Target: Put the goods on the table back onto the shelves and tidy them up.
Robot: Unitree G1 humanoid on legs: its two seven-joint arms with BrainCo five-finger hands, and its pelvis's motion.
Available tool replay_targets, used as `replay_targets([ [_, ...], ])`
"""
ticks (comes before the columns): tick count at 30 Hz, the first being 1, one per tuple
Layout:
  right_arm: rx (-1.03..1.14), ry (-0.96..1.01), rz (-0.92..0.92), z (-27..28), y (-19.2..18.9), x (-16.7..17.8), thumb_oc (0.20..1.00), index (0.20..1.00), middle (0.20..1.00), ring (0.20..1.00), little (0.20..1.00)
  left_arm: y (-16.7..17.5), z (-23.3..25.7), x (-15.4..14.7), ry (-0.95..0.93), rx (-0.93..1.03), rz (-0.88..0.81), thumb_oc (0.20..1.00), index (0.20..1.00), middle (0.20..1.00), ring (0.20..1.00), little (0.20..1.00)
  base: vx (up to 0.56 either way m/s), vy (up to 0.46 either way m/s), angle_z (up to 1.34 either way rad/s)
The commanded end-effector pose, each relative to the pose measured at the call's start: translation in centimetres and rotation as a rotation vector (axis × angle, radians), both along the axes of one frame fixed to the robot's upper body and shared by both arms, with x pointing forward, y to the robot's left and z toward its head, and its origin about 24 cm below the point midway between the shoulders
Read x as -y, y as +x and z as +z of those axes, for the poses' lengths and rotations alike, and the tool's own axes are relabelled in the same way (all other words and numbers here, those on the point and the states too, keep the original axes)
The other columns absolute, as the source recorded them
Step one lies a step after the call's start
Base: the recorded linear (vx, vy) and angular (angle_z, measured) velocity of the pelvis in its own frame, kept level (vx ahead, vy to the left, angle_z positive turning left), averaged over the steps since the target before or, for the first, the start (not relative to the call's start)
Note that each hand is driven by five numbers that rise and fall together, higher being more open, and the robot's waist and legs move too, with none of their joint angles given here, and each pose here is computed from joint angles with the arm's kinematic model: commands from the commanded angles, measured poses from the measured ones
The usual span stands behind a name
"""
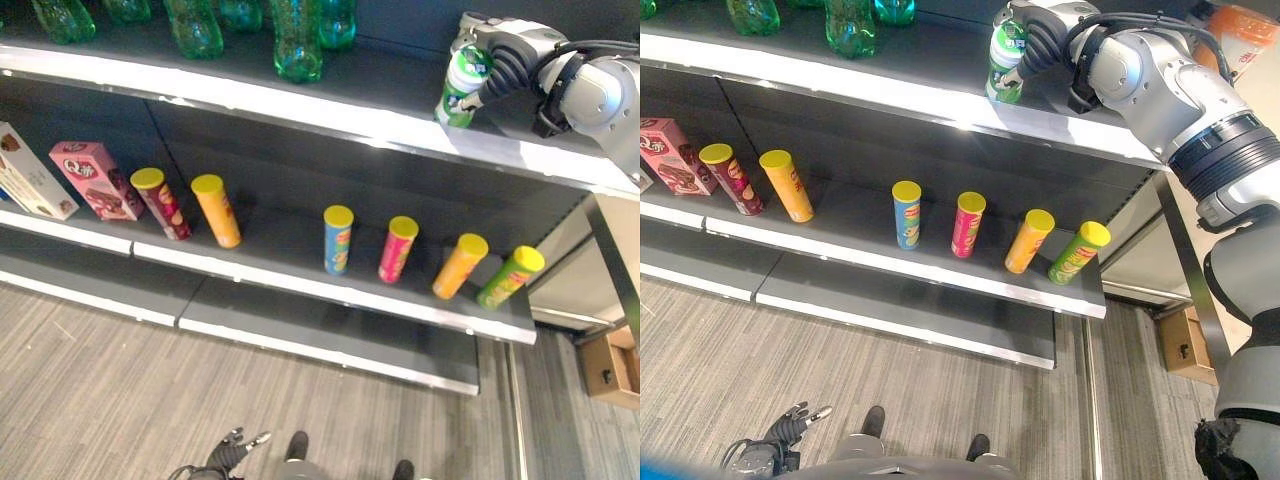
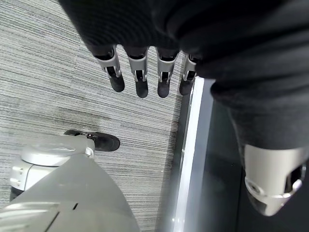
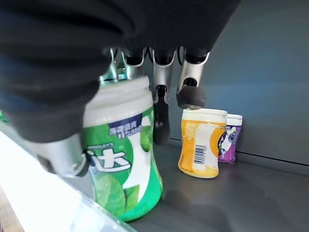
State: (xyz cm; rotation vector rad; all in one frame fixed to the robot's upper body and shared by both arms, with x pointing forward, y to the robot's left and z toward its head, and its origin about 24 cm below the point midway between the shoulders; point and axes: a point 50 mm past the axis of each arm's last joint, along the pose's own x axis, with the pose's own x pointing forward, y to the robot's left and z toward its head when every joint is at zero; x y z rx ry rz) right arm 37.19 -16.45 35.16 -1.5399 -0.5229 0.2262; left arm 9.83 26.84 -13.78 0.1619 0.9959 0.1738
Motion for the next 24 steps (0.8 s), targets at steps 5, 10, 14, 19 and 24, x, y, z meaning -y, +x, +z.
replay_targets([
  [5,0.059,-0.069,-0.053,1.9,-0.6,0.9,1.000,1.000,1.000,1.000,1.000,2.0,1.8,-3.0,0.097,0.049,-0.026,1.000,1.000,1.000,1.000,1.000,0.00,0.000,0.00],
  [10,0.064,-0.067,-0.052,1.8,-0.6,0.9,1.000,1.000,1.000,1.000,1.000,2.0,1.8,-3.1,0.098,0.050,-0.021,1.000,1.000,1.000,1.000,1.000,0.00,0.000,0.00],
  [14,0.067,-0.063,-0.049,1.9,-0.6,0.9,1.000,1.000,1.000,1.000,1.000,2.1,1.8,-3.1,0.100,0.054,-0.020,1.000,1.000,1.000,1.000,1.000,0.00,0.000,0.00],
  [19,0.076,-0.047,-0.044,2.2,-0.8,1.0,1.000,1.000,1.000,1.000,1.000,2.0,1.8,-3.1,0.098,0.053,-0.012,1.000,1.000,1.000,1.000,1.000,0.00,0.000,0.00],
  [24,0.138,-0.031,-0.036,3.4,-1.4,1.1,1.000,1.000,1.000,1.000,1.000,2.0,1.9,-3.4,0.106,0.054,0.002,1.000,1.000,1.000,1.000,1.000,0.00,0.000,0.00],
])
